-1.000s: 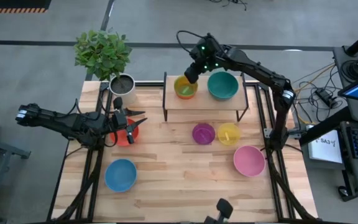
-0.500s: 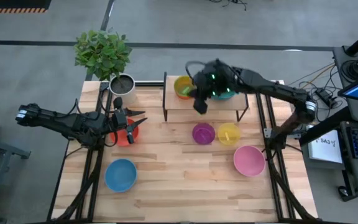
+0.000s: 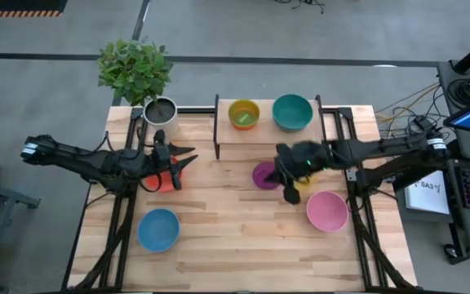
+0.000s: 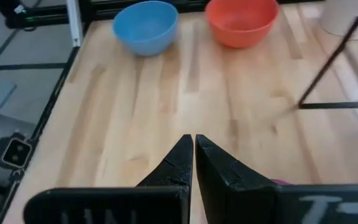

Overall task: Place and stack bowls onto a shelf
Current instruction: Stack the large orange bowl on top of the large dark green bowl on the shelf

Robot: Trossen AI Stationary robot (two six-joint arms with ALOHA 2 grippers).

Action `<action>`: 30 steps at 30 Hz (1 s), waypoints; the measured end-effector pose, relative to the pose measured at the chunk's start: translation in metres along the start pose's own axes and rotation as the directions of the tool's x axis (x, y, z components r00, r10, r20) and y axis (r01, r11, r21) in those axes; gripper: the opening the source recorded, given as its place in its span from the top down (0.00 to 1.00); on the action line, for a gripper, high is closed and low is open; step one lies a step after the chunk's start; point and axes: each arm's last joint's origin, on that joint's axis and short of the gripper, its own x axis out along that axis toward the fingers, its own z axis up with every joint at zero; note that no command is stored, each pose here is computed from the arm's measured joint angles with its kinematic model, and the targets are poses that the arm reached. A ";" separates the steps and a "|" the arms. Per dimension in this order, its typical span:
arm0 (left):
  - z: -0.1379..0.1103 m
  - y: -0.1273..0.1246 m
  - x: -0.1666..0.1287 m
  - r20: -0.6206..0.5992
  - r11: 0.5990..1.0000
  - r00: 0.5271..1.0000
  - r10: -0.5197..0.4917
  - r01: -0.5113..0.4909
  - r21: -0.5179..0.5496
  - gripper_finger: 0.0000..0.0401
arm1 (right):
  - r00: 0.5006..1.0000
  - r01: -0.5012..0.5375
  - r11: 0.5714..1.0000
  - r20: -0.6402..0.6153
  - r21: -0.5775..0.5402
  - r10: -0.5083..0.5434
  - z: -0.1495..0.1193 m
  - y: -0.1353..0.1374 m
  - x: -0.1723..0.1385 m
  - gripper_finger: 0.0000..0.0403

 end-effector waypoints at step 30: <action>-0.068 -0.017 0.041 -0.966 0.788 0.205 0.159 -0.615 0.000 0.71 | 0.988 -0.063 0.992 0.136 -0.110 0.078 -0.071 0.025 -0.005 0.98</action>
